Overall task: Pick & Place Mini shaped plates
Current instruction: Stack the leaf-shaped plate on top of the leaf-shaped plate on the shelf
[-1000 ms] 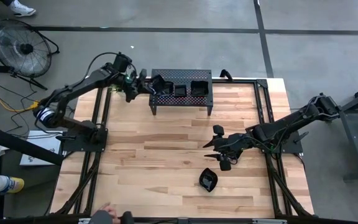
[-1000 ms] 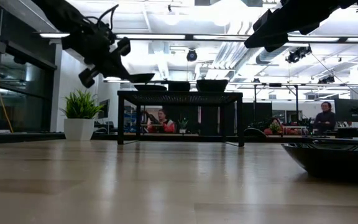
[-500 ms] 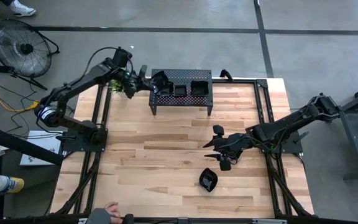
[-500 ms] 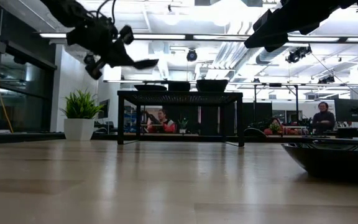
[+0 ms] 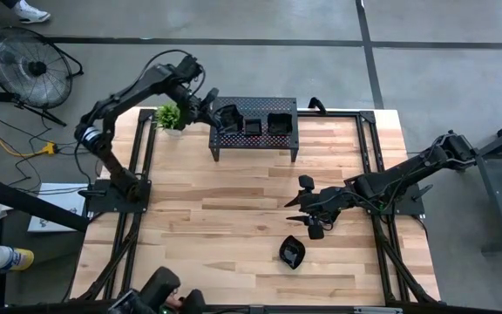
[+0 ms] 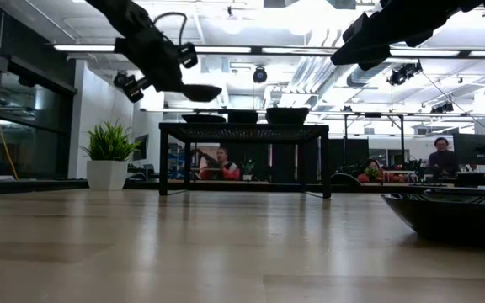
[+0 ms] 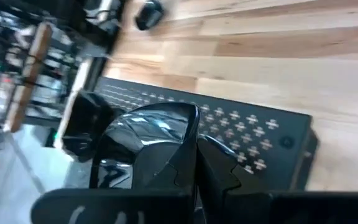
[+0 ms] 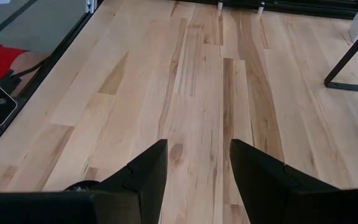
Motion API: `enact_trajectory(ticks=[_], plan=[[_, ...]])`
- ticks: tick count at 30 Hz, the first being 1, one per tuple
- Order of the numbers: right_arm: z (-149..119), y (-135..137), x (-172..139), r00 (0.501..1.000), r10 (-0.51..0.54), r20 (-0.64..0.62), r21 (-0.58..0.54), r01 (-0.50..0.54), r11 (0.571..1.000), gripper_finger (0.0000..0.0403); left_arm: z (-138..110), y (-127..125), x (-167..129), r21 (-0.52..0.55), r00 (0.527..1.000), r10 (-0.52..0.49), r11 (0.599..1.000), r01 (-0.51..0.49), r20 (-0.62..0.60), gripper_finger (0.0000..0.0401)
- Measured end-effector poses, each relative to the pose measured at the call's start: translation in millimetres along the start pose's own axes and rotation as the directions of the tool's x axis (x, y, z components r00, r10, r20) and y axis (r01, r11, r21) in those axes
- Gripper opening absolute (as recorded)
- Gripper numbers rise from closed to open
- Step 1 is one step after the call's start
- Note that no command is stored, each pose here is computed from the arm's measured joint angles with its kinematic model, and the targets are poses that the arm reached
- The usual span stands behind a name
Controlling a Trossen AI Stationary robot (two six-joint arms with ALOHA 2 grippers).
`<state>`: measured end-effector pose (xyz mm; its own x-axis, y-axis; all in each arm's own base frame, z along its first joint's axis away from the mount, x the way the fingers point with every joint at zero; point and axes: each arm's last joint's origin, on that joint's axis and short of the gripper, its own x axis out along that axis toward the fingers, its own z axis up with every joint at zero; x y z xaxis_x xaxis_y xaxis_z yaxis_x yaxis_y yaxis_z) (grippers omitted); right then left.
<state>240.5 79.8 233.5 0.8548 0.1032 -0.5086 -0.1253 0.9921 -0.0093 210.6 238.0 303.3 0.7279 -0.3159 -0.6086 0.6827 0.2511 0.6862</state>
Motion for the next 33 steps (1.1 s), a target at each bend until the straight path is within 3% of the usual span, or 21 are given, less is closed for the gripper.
enact_trajectory(ticks=[8,24,33], plan=[[0.0,0.0,0.0,1.0,0.0,0.0,0.0,0.0,1.0,0.0169,-3.6,4.7,0.0,0.058,1.0,-0.012,0.998,0.012,0.007,0.0],[0.0,0.0,0.0,1.0,0.0,0.0,0.0,0.0,1.0,0.0169,-3.9,3.1,1.9,0.056,0.996,-0.07,0.996,0.073,-0.049,0.0],[0.0,0.0,0.0,1.0,0.0,0.0,0.0,0.0,1.0,0.0169,-1.3,6.5,19.1,0.095,0.983,-0.153,0.982,0.163,-0.096,0.0]])
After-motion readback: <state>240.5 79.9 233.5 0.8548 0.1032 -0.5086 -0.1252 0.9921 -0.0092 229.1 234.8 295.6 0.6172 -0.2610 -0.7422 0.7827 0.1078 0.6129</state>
